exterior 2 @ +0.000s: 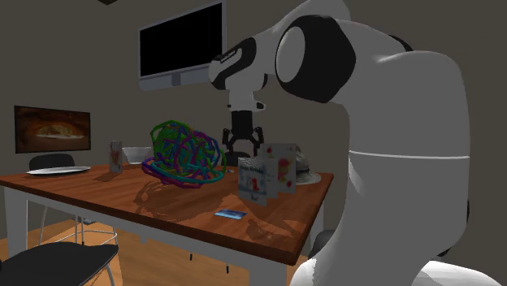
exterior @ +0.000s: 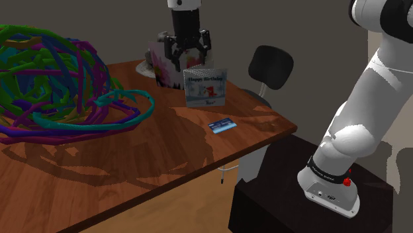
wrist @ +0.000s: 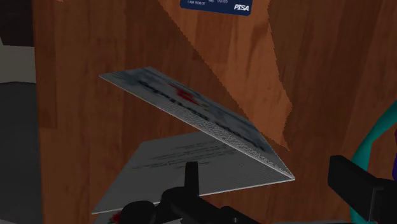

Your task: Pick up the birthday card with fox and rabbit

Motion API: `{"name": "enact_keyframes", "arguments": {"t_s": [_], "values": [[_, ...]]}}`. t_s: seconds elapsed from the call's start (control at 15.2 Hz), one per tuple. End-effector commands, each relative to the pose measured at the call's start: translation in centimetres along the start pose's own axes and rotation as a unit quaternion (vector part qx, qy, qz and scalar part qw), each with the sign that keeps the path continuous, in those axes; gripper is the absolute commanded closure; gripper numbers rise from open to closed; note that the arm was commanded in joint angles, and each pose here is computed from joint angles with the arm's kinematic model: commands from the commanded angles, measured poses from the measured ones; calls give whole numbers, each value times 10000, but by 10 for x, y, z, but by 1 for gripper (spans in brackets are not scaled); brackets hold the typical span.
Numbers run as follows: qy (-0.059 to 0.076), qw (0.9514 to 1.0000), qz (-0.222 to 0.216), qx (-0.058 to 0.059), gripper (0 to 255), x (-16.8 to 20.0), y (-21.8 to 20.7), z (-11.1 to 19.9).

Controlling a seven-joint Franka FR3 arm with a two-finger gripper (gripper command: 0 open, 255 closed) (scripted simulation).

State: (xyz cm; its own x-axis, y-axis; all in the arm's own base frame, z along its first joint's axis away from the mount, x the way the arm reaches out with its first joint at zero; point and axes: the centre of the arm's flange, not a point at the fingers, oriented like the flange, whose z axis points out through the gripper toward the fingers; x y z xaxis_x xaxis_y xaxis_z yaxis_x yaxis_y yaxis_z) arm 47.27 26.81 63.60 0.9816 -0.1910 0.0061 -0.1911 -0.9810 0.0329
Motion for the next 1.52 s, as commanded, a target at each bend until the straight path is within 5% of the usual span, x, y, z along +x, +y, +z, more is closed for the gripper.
{"name": "enact_keyframes", "arguments": {"t_s": [0.0, 0.46, 0.53, 1.12, 1.45], "values": [[-9, 10000, 12, -2, 0, 1, -5, 6], [-9, 10000, 12, -2, 0, 1, -6, 35], [-9, 10000, 12, -2, 255, 1, -6, 35], [-9, 10000, 12, -2, 255, 1, -6, 35], [-9, 10000, 12, -2, 255, 1, -5, 9]]}}
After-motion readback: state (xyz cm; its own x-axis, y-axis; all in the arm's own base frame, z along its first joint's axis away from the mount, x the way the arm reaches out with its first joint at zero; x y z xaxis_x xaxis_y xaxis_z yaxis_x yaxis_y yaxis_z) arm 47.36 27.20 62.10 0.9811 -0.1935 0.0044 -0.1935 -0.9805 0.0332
